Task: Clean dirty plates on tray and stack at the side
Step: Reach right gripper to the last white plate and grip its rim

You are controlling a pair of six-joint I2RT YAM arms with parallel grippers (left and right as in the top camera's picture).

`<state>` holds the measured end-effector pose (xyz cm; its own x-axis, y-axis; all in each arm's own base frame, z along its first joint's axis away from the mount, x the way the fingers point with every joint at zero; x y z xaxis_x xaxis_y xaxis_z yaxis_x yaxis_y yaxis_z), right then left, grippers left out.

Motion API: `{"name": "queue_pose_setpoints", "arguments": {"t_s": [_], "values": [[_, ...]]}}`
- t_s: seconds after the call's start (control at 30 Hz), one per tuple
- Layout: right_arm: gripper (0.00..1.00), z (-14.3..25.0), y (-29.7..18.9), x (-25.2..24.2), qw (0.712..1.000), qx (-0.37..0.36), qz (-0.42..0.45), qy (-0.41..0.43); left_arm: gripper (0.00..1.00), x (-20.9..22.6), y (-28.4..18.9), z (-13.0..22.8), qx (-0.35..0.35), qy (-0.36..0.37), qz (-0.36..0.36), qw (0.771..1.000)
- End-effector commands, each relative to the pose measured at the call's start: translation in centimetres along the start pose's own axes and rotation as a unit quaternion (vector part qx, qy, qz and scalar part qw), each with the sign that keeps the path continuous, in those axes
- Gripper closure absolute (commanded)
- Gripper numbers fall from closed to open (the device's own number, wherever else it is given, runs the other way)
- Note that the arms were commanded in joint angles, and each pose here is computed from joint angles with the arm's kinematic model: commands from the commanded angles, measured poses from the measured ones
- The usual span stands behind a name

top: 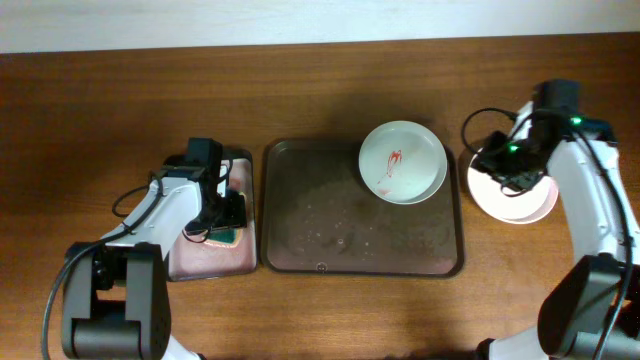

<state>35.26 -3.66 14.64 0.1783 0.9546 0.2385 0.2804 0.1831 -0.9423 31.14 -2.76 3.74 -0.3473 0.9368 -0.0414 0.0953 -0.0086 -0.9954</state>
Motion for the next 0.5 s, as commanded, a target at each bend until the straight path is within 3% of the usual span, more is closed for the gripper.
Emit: {"name": "queue_pose_setpoints", "arguments": {"t_s": [0.0,0.3,0.47], "values": [[0.52,1.2,2.5,1.4,0.999,0.014,0.026,-0.038,0.29,-0.1,-0.1,-0.2,-0.002,-0.002,0.003,1.0],[0.53,2.0,8.3,3.3,0.996,-0.05,0.013,-0.073,0.29,-0.1,-0.1,-0.2,-0.002,-0.002,0.003,1.0],[0.64,3.3,10.6,3.6,0.996,-0.037,0.011,-0.085,0.29,-0.1,-0.1,-0.2,-0.001,-0.002,0.002,1.0]]}}
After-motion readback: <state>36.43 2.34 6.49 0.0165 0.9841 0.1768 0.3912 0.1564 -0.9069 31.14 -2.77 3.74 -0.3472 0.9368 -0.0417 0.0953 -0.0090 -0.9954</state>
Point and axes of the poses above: each gripper's point midway between its finger pads, its own y axis out along the fingers, its own x axis along the line the jaws close on, z = x × y, the point moved 3 cm from there along -y, back along the fingers, and after that the axes turned 15 degrees about -y, right-handed, at the moved point
